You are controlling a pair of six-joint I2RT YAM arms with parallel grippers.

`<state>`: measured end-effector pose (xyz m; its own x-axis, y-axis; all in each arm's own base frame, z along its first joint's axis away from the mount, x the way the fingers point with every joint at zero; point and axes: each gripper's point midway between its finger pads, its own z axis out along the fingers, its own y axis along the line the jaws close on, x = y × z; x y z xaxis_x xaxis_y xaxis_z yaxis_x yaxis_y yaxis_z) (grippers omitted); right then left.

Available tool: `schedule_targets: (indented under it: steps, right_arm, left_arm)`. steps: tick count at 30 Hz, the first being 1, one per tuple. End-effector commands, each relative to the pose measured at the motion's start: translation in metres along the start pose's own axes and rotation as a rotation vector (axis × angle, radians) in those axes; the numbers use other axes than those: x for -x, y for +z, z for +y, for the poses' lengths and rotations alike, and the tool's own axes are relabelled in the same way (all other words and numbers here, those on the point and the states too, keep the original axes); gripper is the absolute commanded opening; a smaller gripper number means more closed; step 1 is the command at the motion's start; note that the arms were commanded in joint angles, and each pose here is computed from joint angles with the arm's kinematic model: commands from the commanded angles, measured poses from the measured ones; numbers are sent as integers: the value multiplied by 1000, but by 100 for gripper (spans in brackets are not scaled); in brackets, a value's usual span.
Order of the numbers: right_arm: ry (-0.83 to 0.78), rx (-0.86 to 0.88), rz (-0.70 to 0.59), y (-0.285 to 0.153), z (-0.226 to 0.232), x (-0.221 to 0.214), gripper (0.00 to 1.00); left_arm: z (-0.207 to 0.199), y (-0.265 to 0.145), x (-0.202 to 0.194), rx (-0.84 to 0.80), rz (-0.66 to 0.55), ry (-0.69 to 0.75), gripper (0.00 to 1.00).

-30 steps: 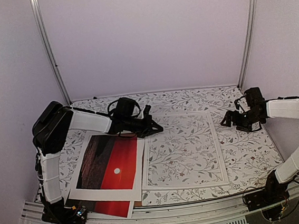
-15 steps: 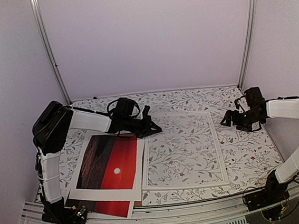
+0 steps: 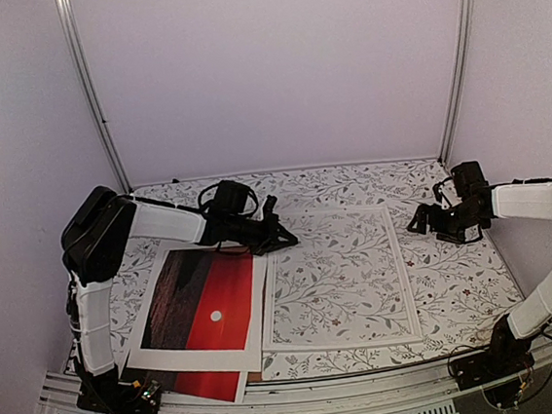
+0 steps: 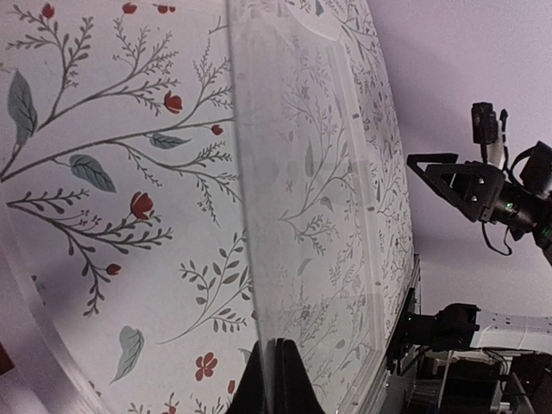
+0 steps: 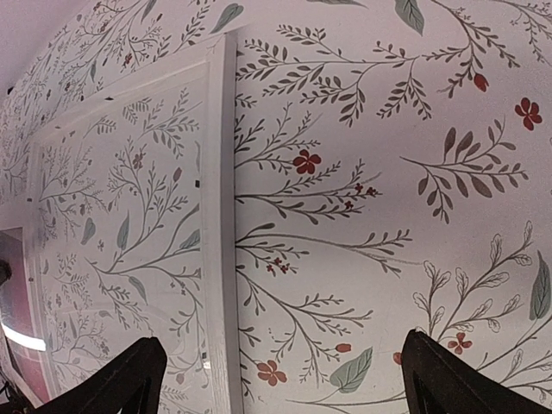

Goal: Put the photo into the frame
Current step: Place the glass panel in the frame body.

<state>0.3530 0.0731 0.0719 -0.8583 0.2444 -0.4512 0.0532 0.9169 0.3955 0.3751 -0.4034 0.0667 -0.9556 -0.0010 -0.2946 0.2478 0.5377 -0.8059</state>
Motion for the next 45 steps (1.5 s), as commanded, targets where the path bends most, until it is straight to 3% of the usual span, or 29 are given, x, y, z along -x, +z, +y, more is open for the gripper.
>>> schedule_targets:
  steps: [1, 45]
  right_arm:
    - [-9, -10, 3, 4, -2, -3, 99]
    - [-8, -14, 10, 8, -4, -2, 99]
  left_arm:
    - [3, 1, 7, 0, 2, 17, 0]
    - [2, 1, 17, 3, 3, 31, 0]
